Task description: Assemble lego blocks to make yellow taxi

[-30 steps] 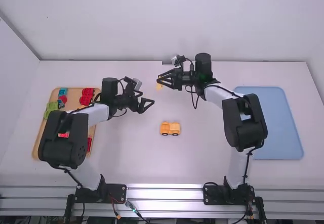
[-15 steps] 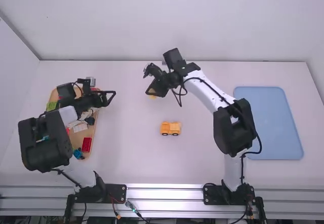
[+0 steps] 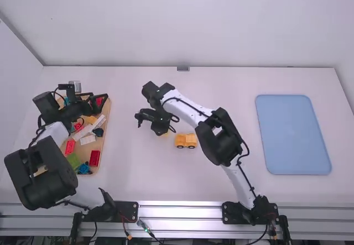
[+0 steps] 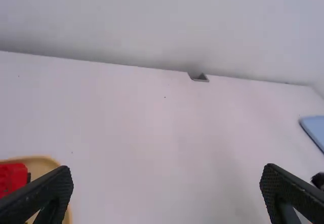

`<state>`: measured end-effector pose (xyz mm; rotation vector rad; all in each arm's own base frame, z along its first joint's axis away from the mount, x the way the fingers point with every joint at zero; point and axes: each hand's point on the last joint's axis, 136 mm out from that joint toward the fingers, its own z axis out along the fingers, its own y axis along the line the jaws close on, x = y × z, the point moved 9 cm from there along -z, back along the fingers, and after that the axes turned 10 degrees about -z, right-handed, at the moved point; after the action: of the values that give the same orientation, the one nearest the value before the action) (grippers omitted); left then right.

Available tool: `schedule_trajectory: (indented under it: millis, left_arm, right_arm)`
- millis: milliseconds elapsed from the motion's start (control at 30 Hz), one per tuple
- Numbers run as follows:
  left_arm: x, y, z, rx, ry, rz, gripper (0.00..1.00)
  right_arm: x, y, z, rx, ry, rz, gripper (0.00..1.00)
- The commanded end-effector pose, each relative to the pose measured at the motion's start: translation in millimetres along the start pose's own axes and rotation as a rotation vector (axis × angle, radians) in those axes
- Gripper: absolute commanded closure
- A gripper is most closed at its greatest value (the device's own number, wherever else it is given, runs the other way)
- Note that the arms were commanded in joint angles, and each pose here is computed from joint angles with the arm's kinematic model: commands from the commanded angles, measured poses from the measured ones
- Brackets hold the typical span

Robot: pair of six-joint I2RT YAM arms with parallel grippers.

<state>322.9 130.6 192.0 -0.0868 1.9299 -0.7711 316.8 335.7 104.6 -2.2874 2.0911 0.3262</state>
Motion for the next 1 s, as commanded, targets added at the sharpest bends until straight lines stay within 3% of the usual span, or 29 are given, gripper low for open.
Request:
schedule_trajectory:
  millis: [0, 100, 300, 633, 900, 967]
  left_arm:
    - [-0.6, -6.8, -4.3, 0.023, -0.007, 0.033, 0.01]
    - [0.4, -7.7, -3.6, 0.025, -0.004, 0.031, 0.01]
    - [0.5, -7.3, -4.1, 0.023, -0.004, 0.029, 0.01]
    - [1.4, -3.0, -3.9, -0.030, -0.002, 0.012, 0.01]
    - [1.3, -2.3, -4.7, -0.032, -0.004, 0.011, 0.01]
    - [1.5, -3.1, -3.8, -0.029, -0.002, 0.012, 0.01]
  right_arm:
    - [4.2, -17.1, 11.8, 0.052, 0.106, -0.063, 0.89]
    - [1.8, -14.8, 30.2, 0.018, 0.162, -0.074, 0.89]
    - [-0.4, -10.8, 29.8, -0.026, 0.123, -0.085, 0.91]
    - [-18.4, 13.2, 35.5, -0.058, 0.152, -0.160, 0.89]
    - [-23.4, 9.3, 36.9, -0.026, 0.126, -0.121, 0.89]
    - [-23.8, 10.0, 36.9, -0.024, 0.130, -0.123, 0.82]
